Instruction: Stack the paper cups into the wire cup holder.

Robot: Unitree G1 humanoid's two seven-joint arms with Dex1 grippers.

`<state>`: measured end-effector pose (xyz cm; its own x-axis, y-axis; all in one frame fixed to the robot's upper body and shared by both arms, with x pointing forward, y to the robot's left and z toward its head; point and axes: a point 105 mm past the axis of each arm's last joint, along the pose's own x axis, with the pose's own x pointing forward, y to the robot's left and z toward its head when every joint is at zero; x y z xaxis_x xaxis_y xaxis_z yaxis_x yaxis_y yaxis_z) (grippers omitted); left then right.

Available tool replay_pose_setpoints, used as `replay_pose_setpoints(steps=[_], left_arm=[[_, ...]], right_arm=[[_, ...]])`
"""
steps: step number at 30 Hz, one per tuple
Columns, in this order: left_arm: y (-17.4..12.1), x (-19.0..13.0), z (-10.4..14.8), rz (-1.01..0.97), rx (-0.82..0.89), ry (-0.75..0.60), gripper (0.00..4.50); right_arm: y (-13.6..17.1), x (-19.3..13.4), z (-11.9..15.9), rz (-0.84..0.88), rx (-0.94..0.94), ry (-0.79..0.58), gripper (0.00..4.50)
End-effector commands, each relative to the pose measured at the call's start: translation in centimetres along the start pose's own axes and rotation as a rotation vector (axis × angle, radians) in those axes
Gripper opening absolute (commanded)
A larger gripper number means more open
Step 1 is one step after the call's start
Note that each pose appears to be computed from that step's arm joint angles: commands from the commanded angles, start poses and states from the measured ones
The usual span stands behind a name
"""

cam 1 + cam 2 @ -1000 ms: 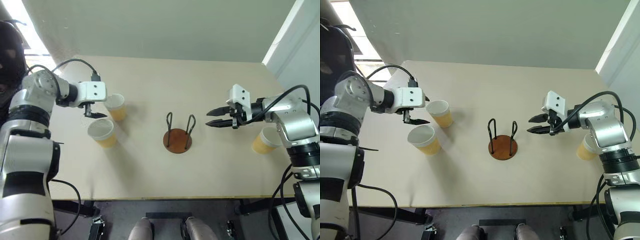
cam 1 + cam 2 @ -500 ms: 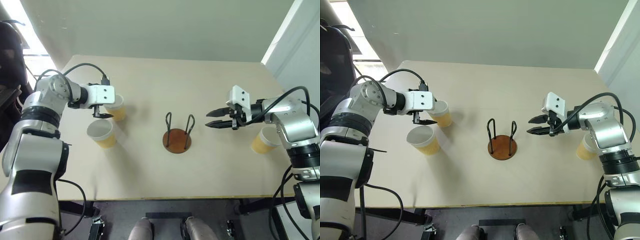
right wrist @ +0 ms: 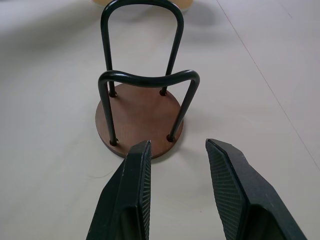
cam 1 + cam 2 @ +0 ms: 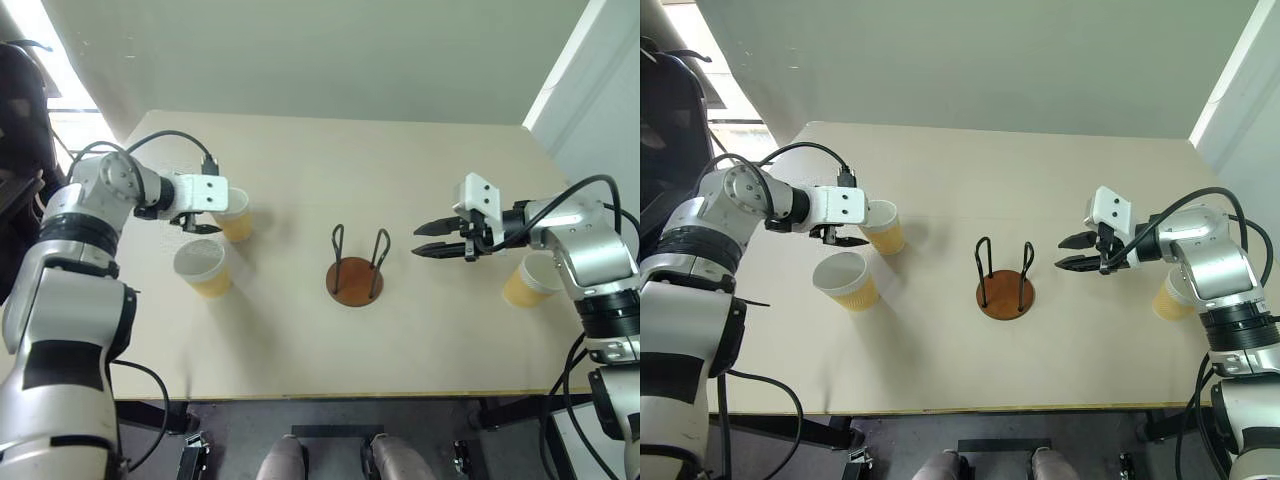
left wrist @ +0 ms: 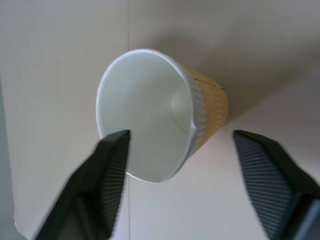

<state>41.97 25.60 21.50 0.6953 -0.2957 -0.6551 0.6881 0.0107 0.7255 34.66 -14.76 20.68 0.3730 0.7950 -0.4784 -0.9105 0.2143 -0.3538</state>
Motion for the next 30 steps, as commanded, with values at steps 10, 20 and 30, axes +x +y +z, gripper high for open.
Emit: replay_pose_setpoints(steps=[10,20,30], left_arm=[[-0.2,0.1,-0.8,0.018,0.034,0.041,0.04],[0.1,-0.4,-0.4,0.018,0.009,0.005,0.04],[4.2,-3.8,4.2,0.05,-0.023,-0.196,0.04]], right_arm=[[-0.4,-1.0,1.3,-0.041,-0.037,-0.029,1.72],[-0.6,-1.2,1.2,-0.048,-0.033,-0.027,1.72],[-0.1,-1.4,0.7,-0.033,-0.018,-0.014,1.72]])
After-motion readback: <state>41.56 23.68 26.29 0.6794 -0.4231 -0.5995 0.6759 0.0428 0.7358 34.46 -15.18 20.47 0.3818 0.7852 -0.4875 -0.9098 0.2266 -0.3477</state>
